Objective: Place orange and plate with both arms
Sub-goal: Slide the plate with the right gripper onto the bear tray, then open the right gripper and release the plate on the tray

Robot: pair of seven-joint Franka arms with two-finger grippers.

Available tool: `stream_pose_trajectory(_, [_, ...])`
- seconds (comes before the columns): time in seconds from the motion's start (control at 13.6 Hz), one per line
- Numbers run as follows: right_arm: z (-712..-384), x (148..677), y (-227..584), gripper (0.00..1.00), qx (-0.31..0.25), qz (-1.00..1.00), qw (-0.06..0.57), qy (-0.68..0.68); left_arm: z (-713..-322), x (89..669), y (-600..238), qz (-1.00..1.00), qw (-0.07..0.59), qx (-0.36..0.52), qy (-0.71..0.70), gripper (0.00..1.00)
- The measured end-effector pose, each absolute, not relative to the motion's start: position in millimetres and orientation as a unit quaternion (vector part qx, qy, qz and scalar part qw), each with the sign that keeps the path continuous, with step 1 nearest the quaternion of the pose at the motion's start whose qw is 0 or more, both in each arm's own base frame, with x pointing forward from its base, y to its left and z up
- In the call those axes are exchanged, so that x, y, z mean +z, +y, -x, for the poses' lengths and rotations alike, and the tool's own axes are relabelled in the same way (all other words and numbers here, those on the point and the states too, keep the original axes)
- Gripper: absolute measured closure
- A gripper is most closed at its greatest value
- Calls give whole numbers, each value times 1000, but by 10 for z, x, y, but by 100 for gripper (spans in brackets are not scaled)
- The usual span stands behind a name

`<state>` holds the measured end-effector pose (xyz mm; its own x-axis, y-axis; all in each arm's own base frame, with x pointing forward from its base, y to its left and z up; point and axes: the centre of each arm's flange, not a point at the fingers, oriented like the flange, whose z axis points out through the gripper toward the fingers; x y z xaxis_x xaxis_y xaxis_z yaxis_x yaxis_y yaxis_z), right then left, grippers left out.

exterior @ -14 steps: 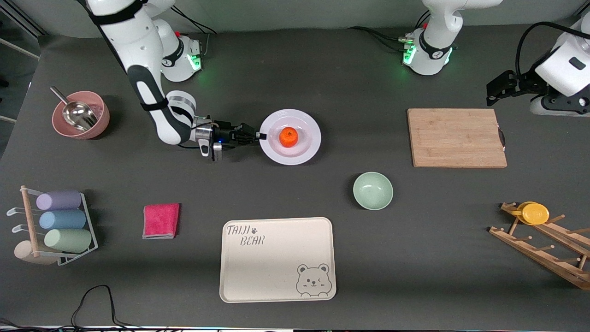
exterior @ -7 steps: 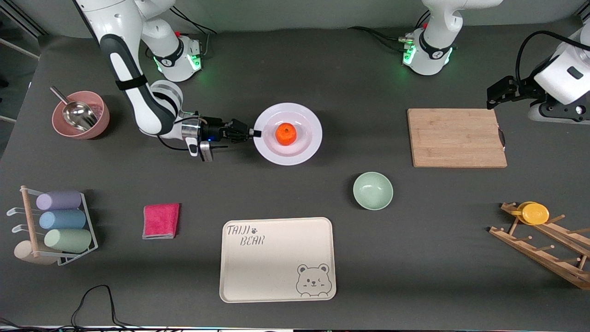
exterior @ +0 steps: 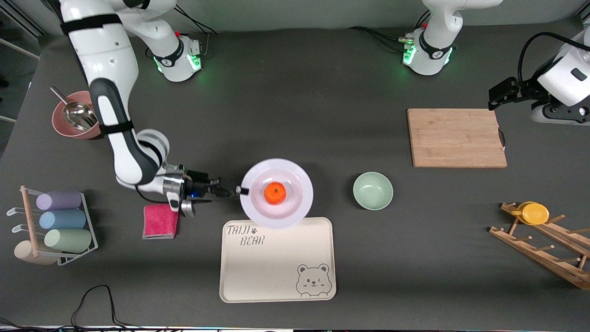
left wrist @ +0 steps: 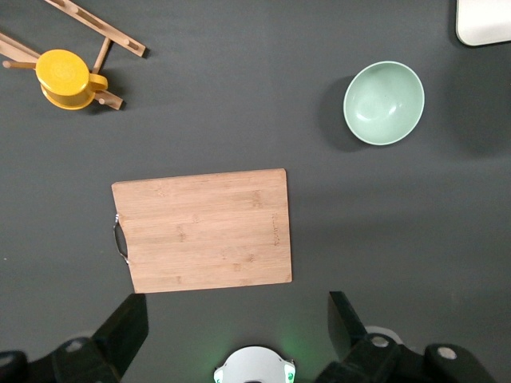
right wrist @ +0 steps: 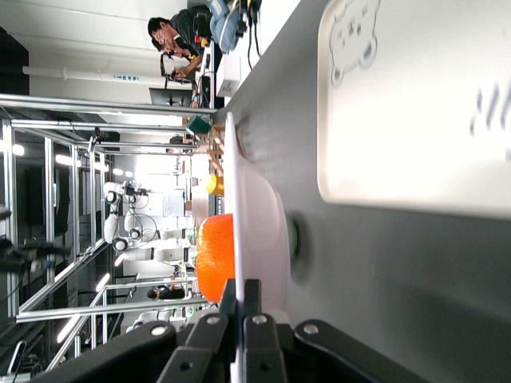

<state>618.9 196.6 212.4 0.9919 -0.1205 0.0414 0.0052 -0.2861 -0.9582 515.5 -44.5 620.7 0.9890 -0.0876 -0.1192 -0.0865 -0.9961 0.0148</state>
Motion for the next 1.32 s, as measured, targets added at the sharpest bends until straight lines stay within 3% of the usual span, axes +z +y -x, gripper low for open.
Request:
stream_pose_trajectory(0.29, [-7002, 2079, 2168, 96, -52, 795, 602, 50, -5166, 6193, -440, -997, 4, -61, -43, 0])
stream_pose_trajectory(0.51, [-7364, 1999, 2172, 96, -56, 792, 606, 58, -5165, 6192, -436, -997, 4, -61, -43, 0])
stream_pose_trajectory(1.32, [-7245, 1070, 2146, 96, -41, 806, 588, 51, -5188, 6209, -436, -998, 0, -51, -43, 0])
